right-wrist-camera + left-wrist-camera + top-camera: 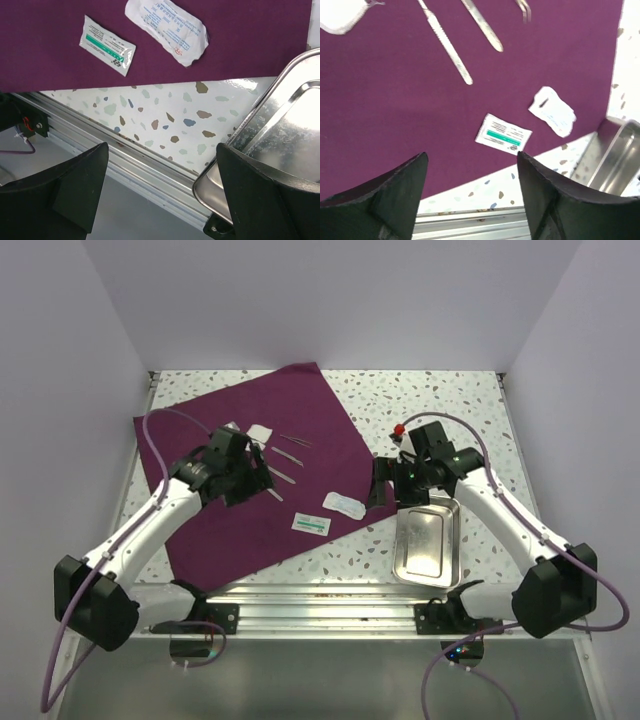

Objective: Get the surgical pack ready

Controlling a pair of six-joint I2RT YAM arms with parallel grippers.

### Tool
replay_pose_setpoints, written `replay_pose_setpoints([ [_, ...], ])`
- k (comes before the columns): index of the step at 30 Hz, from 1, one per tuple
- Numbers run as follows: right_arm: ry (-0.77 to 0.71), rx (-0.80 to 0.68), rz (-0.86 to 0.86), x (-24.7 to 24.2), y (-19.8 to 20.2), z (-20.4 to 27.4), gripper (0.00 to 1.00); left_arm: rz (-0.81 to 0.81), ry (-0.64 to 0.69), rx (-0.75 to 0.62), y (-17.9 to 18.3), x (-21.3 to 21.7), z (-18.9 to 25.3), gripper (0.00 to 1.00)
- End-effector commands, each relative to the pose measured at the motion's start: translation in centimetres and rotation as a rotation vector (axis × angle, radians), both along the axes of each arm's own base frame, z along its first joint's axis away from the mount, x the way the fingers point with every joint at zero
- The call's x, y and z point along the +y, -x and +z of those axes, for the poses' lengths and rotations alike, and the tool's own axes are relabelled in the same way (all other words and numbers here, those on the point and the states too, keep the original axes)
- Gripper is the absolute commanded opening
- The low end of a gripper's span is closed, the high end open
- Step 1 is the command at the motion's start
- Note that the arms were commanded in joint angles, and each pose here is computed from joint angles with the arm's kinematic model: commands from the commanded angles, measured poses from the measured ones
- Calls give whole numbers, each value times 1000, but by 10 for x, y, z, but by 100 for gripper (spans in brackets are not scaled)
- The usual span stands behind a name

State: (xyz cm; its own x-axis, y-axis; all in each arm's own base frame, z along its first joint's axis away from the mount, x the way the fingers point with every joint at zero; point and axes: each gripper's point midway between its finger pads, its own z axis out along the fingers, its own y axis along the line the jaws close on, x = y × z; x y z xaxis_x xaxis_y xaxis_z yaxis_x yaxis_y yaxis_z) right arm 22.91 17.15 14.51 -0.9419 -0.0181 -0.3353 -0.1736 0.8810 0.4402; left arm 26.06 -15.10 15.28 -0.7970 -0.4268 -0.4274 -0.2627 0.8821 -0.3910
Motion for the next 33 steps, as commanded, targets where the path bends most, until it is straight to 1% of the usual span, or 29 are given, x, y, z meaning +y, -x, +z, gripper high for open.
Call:
replay_pose_setpoints([
  [1, 10, 3, 65, 2, 2, 5, 92, 32, 17, 65, -9, 9, -10, 74],
  [2, 19, 12, 78, 3, -1, 2, 91, 71, 44, 93, -17, 16, -19, 66],
  [4, 36, 24, 75, 2, -4, 0, 90, 124, 71, 108, -28, 23, -28, 56],
  [5, 31, 34, 79, 4, -5, -2, 89, 145, 62, 145, -32, 24, -39, 47],
  [7, 10, 36, 81, 8, -6, -1, 89, 194, 43, 147, -46, 25, -38, 38],
  [8, 4, 36, 83, 10, -7, -1, 88, 201, 42, 157, -49, 23, -41, 36],
  [9, 7, 42, 87, 11, -7, -2, 88, 217, 42, 183, -55, 20, -47, 36],
  [10, 9, 46, 89, 11, -7, -3, 88, 243, 13, 192, -58, 24, -52, 35],
  [11, 10, 50, 92, 11, -7, -3, 88, 256, -11, 231, -60, 25, -65, 34],
  [14, 6, 40, 89, 11, -7, -4, 88, 298, -39, 254, -75, 20, -71, 34],
  [16, 8, 41, 90, 10, -5, -6, 89, 311, -77, 296, -75, 19, -84, 34],
  [22, 15, 40, 82, 6, 0, -10, 89, 343, -139, 326, -86, 16, -94, 34],
  [24, 18, 41, 84, 5, 2, -11, 89, 353, -161, 328, -91, 17, -95, 36],
  [29, 27, 43, 88, 3, 4, -14, 90, 366, -201, 357, -93, 20, -102, 43],
  [33, 28, 43, 86, 3, 3, -14, 90, 351, -200, 371, -96, 17, -110, 43],
])
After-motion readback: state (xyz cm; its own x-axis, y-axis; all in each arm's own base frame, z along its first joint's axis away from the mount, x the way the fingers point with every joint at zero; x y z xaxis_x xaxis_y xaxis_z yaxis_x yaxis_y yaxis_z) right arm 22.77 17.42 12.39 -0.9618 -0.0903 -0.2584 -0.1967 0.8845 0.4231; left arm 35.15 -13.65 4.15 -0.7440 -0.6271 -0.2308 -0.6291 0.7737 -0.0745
